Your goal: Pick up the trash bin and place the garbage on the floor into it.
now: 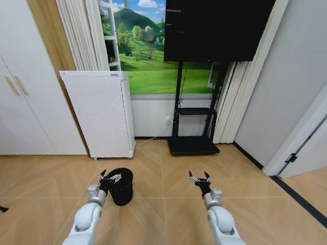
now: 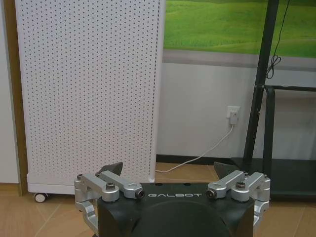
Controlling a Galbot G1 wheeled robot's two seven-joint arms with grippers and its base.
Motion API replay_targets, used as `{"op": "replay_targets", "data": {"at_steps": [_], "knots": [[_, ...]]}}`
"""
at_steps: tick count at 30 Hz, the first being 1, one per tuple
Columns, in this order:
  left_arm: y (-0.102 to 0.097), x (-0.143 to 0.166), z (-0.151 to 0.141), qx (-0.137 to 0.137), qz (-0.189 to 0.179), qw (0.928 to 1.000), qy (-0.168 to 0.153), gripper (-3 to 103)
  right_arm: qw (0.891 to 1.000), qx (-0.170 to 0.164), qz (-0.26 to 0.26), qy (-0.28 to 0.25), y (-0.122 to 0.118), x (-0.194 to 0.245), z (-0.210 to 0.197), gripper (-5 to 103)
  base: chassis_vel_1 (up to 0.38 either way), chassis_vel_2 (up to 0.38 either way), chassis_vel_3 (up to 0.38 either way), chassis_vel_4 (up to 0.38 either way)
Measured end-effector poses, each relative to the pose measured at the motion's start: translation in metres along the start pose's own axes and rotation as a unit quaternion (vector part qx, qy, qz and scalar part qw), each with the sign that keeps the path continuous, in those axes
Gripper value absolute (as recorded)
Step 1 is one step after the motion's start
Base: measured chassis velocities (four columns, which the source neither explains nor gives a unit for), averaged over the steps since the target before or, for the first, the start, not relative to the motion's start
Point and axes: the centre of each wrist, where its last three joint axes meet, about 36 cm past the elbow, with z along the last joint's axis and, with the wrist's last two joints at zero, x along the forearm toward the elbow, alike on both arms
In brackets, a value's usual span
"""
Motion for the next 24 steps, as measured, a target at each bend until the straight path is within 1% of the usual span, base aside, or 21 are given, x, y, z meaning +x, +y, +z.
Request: {"op": "replay_targets", "data": {"at_steps": [8, 12, 24], "knots": [[-0.001, 0.001, -0.007, 0.002, 0.005, 1.0, -0.005, 100, 1.0, 0.002, -0.001, 0.001, -0.001, -0.002, -0.002, 100, 0.0, 0.0, 0.0, 0.0], [-0.001, -0.001, -0.011, 0.001, 0.007, 0.9999, -0.009, 100, 1.0, 0.007, 0.0, 0.001, -0.005, -0.002, -0.003, 100, 0.0, 0.0, 0.0, 0.0], [0.0, -0.001, -0.012, 0.001, 0.008, 0.9999, -0.009, 100, 1.0, 0.01, 0.001, -0.003, -0.007, -0.004, -0.007, 100, 0.0, 0.0, 0.0, 0.0]]}}
